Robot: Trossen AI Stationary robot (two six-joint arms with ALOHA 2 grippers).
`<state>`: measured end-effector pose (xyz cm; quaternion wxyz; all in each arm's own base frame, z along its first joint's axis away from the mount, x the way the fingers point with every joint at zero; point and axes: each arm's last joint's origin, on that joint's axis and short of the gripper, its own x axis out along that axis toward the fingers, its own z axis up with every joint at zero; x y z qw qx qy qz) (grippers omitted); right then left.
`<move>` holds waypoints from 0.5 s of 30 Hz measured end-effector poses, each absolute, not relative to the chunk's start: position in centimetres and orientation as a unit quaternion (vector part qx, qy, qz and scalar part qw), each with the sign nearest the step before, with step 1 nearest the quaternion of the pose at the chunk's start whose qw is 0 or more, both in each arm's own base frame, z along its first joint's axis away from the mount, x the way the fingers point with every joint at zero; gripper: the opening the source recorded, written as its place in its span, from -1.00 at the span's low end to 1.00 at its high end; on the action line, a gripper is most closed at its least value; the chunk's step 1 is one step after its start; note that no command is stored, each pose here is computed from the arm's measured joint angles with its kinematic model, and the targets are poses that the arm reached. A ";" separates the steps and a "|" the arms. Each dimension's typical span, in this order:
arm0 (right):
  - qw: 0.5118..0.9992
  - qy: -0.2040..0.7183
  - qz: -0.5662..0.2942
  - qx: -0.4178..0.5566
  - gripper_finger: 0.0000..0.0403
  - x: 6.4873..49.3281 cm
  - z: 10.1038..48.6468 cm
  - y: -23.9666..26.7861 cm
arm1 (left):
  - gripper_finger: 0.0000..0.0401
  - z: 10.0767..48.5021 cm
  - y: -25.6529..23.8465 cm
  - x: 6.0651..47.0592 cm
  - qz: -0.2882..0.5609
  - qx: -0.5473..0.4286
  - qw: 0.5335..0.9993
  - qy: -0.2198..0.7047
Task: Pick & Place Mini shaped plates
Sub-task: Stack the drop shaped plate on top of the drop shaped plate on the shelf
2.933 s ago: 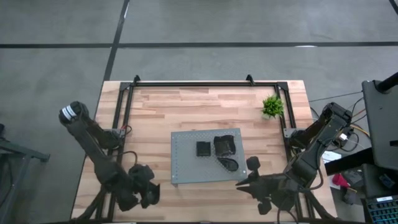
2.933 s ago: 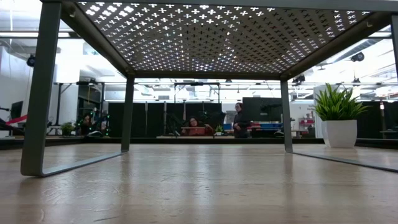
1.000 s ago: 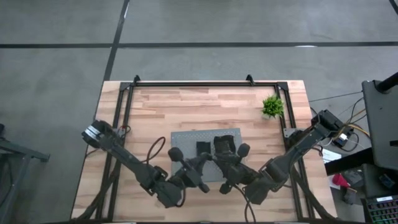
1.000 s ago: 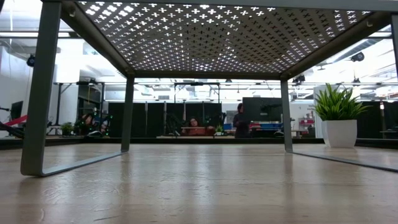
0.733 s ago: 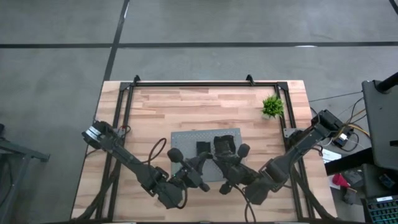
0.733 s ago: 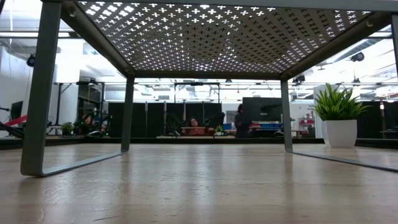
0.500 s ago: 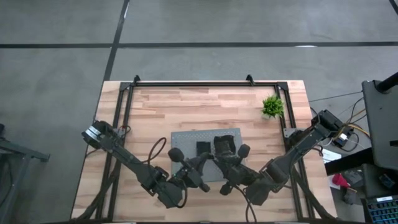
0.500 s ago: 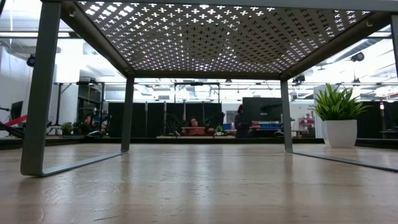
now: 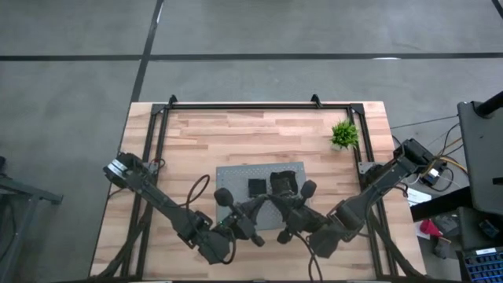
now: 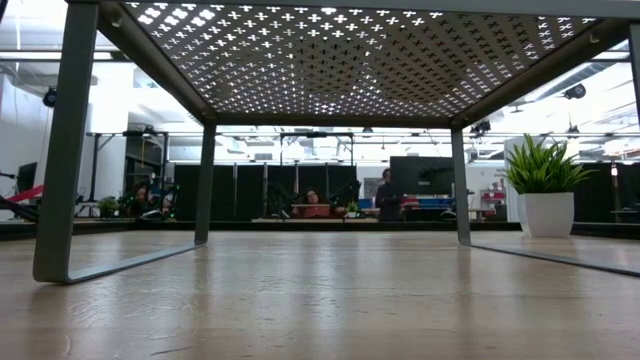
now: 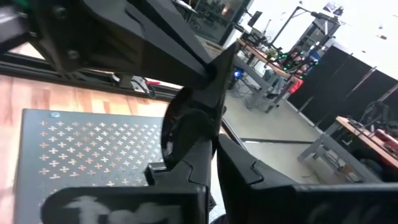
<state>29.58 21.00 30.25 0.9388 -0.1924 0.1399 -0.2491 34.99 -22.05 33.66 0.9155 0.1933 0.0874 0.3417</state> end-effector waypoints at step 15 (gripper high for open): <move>0.938 0.151 -0.237 -0.202 -0.96 29.0 31.0 20.7 | -0.63 33.7 -22.2 35.0 0.304 0.197 0.928 0.084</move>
